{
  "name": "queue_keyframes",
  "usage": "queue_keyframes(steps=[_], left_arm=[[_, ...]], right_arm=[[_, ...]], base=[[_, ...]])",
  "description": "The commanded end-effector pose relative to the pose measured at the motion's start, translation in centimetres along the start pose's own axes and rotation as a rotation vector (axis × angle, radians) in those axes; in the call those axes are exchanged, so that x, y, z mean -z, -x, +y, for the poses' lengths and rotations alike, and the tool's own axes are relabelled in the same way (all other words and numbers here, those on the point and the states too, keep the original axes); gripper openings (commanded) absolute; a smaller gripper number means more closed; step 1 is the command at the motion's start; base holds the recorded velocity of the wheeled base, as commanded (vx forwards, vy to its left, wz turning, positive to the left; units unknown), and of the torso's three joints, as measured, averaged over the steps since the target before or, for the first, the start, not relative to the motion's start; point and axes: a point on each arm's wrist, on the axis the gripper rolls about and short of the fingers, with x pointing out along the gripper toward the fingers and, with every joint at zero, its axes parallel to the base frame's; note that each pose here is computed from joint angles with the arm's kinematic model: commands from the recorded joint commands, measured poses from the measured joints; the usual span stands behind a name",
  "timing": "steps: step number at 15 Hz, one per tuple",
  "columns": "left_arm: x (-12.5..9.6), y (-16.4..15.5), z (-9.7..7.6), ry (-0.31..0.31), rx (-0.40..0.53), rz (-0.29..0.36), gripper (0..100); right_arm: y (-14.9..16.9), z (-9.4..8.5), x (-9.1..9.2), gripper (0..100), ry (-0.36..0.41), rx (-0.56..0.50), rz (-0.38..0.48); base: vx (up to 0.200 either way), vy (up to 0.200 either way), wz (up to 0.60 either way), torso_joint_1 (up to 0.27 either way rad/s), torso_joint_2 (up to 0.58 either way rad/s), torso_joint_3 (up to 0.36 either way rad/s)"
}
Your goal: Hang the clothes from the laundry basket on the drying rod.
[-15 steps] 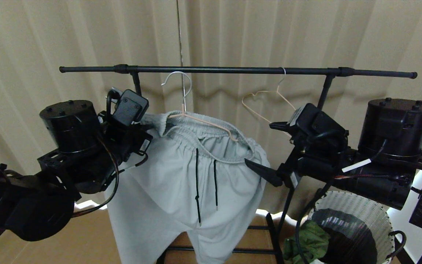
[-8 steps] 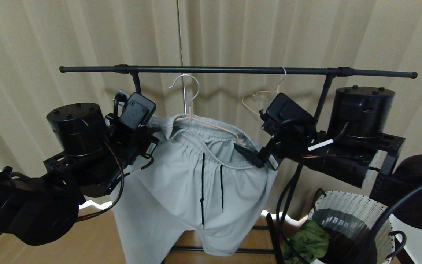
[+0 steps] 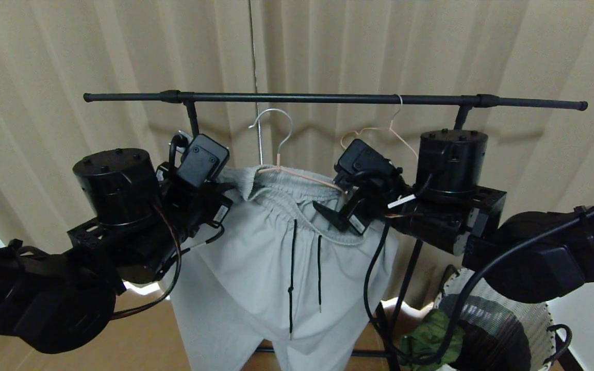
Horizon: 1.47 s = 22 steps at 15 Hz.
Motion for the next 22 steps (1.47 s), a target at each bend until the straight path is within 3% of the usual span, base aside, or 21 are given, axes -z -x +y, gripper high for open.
queue_keyframes(steps=[1, 7, 13, 14, 18, 22], left_arm=[[0.0, 0.0, 0.0, 0.000, 0.001, -0.002, 0], [-0.1, 0.0, -0.1, 0.014, 0.002, -0.028, 0], [-0.2, 1.6, -1.1, 0.053, 0.082, -0.055, 0], [-0.4, 2.0, -1.0, 0.056, 0.092, -0.065, 100], [-1.2, 4.1, -0.8, 0.098, 0.128, -0.106, 100], [-1.5, 6.3, 0.1, 0.105, 0.138, -0.131, 100]], right_arm=[[-0.2, 0.2, 0.1, 0, 0.001, -0.005, 0.003], [-0.3, 0.3, 0.2, 0, 0.001, -0.007, 0.003], [0.3, 0.3, 0.2, 0, -0.007, -0.005, -0.003], [0.5, 0.2, 0.2, 0, -0.007, 0.003, -0.013], [1.0, -0.2, 0.1, 0, -0.011, 0.057, -0.032], [2.2, -2.3, -0.2, 0, -0.019, 0.126, -0.028]], base=[[0.000, 0.000, 0.00, 0.000, 0.00, 0.000], [0.000, 0.000, 0.00, 0.000, 0.00, 0.000], [0.000, 0.000, 0.00, 0.000, 0.00, 0.000], [0.000, 0.000, 0.00, 0.000, 0.00, 0.000], [0.000, 0.000, 0.00, 0.000, 0.00, 0.000], [0.000, 0.000, 0.00, 0.000, 0.00, 0.000]])
